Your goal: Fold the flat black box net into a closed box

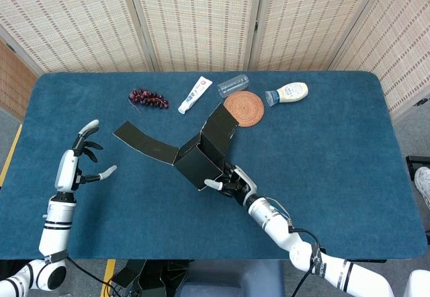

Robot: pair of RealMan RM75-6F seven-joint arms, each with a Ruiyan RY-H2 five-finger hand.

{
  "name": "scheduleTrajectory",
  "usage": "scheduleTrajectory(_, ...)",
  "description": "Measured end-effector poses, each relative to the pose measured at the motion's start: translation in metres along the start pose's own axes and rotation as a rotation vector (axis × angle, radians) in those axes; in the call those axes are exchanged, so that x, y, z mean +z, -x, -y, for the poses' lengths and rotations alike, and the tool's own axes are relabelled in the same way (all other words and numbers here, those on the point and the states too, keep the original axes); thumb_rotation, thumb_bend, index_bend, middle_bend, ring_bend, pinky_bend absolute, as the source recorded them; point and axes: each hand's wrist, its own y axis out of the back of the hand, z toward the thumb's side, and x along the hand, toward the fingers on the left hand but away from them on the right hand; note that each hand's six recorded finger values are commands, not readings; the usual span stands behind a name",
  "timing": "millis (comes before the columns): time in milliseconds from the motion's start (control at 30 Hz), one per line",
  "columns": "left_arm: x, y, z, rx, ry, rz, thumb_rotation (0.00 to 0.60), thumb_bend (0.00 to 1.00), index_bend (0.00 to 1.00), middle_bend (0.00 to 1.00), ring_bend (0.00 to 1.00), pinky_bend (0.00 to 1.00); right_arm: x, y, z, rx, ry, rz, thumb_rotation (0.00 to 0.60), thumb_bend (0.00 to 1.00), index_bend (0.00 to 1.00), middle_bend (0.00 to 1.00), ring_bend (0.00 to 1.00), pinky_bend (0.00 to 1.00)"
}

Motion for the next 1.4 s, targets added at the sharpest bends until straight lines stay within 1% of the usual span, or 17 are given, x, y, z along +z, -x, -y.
scheduleTrajectory(333,0.034,-0.023,0.025,0.020,0.105,0.072,0.600,0.09,0.11,0.12,0.41,0.59,-0.011,-0.004,0.008,0.044,-0.063,-0.020,0.600,0.21,0.25,0.37,0.76,1.00)
scheduleTrajectory(533,0.043,-0.025,0.034,-0.014,0.133,0.080,0.600,0.09,0.03,0.05,0.40,0.59,-0.012,-0.004,0.008,0.046,-0.081,-0.044,0.600,0.21,0.25,0.37,0.76,1.00)
scheduleTrajectory(600,0.044,-0.025,0.035,-0.025,0.151,0.073,0.600,0.09,0.00,0.02,0.39,0.59,-0.011,-0.004,0.009,0.048,-0.081,-0.050,0.600,0.21,0.25,0.37,0.76,1.00)
scheduleTrajectory(700,0.046,-0.024,0.036,-0.046,0.156,0.061,0.600,0.09,0.00,0.00,0.37,0.59,-0.010,-0.003,0.009,0.049,-0.076,-0.060,0.600,0.21,0.25,0.37,0.76,1.00)
scheduleTrajectory(867,0.047,-0.021,0.034,-0.061,0.116,0.032,0.600,0.09,0.00,0.00,0.31,0.59,-0.007,-0.002,0.009,0.053,-0.074,-0.073,0.600,0.21,0.26,0.38,0.76,1.00)
scheduleTrajectory(1000,0.050,-0.018,0.034,-0.054,0.130,-0.006,0.600,0.09,0.00,0.00,0.28,0.59,-0.006,-0.001,0.009,0.055,-0.070,-0.084,0.600,0.20,0.26,0.38,0.77,1.00)
scheduleTrajectory(1100,0.050,-0.019,0.030,-0.028,0.131,-0.043,0.600,0.08,0.00,0.00,0.29,0.59,-0.005,0.000,0.010,0.060,-0.069,-0.093,0.600,0.20,0.26,0.38,0.77,1.00)
scheduleTrajectory(1200,0.051,-0.021,0.030,-0.013,0.178,-0.085,0.600,0.07,0.00,0.00,0.29,0.60,-0.006,0.001,0.011,0.063,-0.084,-0.101,0.600,0.20,0.26,0.38,0.77,1.00)
scheduleTrajectory(1267,0.054,-0.022,0.032,-0.025,0.203,-0.098,0.600,0.07,0.00,0.00,0.27,0.60,-0.007,0.001,0.012,0.066,-0.090,-0.101,0.600,0.20,0.26,0.38,0.77,1.00)
scheduleTrajectory(1400,0.062,-0.024,0.038,-0.054,0.242,-0.098,0.600,0.06,0.00,0.00,0.26,0.61,-0.010,0.003,0.012,0.068,-0.114,-0.106,0.600,0.20,0.26,0.38,0.77,1.00)
